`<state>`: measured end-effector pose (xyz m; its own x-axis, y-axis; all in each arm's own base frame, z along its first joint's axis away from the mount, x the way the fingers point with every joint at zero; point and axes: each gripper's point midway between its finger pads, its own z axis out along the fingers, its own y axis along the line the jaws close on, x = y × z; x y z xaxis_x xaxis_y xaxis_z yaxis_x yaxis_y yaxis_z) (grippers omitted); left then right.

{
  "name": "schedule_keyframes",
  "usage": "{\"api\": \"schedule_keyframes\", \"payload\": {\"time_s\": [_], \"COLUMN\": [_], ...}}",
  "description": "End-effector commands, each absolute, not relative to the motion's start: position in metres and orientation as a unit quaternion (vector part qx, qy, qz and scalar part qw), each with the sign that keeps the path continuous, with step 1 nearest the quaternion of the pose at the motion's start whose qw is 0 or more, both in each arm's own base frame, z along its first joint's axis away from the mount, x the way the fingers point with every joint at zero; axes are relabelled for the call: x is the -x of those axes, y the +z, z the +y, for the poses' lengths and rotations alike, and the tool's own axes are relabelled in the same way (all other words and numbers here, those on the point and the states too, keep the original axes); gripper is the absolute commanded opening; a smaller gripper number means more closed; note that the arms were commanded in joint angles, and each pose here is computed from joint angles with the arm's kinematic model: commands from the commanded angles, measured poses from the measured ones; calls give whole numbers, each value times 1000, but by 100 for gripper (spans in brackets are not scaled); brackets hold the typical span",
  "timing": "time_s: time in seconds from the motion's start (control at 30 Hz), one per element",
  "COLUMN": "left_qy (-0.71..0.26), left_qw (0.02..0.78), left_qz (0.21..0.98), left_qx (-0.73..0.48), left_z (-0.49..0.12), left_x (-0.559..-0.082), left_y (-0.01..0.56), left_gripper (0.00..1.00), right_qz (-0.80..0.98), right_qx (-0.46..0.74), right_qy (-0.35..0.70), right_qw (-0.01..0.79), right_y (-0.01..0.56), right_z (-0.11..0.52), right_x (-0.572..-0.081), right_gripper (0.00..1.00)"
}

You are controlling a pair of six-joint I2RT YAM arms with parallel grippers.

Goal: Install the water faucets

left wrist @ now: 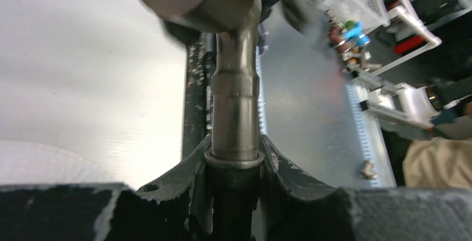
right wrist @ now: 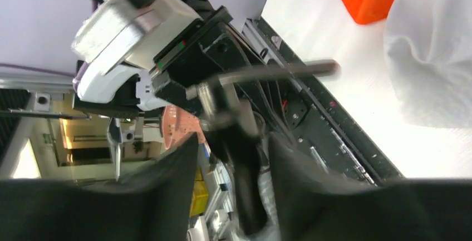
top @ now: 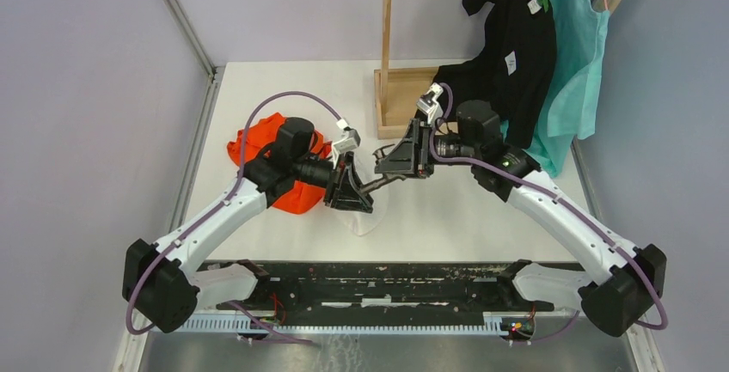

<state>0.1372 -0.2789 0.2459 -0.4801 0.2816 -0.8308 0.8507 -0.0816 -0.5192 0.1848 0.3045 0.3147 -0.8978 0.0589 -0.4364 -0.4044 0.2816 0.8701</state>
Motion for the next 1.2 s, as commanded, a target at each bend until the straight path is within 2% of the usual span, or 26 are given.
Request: {"api": "schedule_keyframes", "payload": {"time_s": [0.0,0.1,0.17,0.33,0.43,0.53,0.67,0.87,1.17], "left_qy": [-548,-559,-564,-589,-612,-637,-649,-660,-685], "left_qw": [337,340,342,312,276,234,203,166,113], "left_qz": [587,576,569,563,563,560,572,598,579], "left_qx": [-492,-491,-492,-489,-483,-476,-458,-424,-428], "left_z": [-298,-299,-298,-298,-298,-297,-295,-297,-288], "left_x": [-162,-160,-158,-154,-150,-142,-138,-138,-120], "left_y": [259,265,269,278,280,283,288,303,318], "left_gripper": [3,3,3,3,3,3,3,3,3], "right_qz": [769,799,814,819,764,636,506,427,383], "right_qx": [23,46,66,152,258,385,451,538,567], "right_qy": [622,563,514,419,407,396,291,183,142], "right_qw": [145,207,265,362,429,538,675,704,715], "right_y": [334,326,325,325,336,352,366,363,376], "right_z": [314,290,268,226,217,214,197,199,208], "right_x": [-187,-184,-183,-173,-159,-140,-145,-161,-175], "right_gripper": [74,93,99,100,99,94,95,91,93]}}
